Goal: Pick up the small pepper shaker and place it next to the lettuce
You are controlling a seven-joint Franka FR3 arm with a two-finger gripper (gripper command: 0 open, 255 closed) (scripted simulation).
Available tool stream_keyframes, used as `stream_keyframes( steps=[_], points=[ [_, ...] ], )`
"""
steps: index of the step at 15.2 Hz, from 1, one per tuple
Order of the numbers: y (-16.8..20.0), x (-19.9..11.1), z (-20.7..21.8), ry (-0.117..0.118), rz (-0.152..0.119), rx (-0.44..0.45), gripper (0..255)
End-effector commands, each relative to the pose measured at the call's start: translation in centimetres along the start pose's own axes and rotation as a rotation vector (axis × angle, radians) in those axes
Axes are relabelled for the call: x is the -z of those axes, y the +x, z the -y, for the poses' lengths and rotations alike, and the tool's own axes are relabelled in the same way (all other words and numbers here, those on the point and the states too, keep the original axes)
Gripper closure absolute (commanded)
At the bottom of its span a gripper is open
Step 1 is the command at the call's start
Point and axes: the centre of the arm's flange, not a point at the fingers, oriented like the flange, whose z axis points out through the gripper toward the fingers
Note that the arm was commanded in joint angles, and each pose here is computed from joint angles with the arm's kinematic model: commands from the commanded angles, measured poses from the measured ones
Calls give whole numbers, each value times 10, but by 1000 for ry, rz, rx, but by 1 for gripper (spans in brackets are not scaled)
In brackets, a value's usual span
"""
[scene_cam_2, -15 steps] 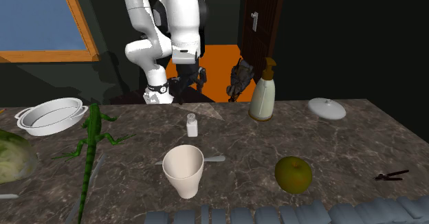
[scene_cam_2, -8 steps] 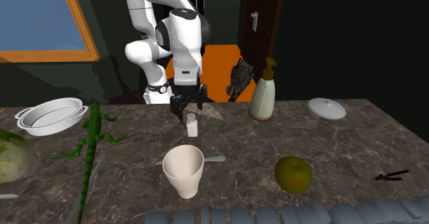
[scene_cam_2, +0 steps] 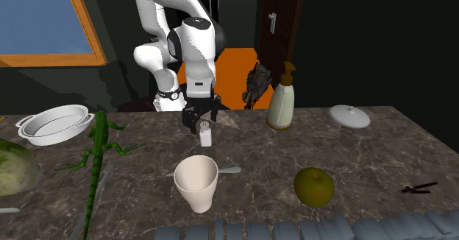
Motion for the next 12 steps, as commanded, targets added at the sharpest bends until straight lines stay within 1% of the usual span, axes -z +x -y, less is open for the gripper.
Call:
stream_keyframes(
  steps=[1, 3, 4, 12],
  points=[
    [0, 0, 0, 0, 0, 0, 0],
    [0, 0, 0, 0, 0, 0, 0],
    [0, 0, 0, 0, 0, 0, 255],
    [0, 0, 0, 0, 0, 0, 255]
  ],
)
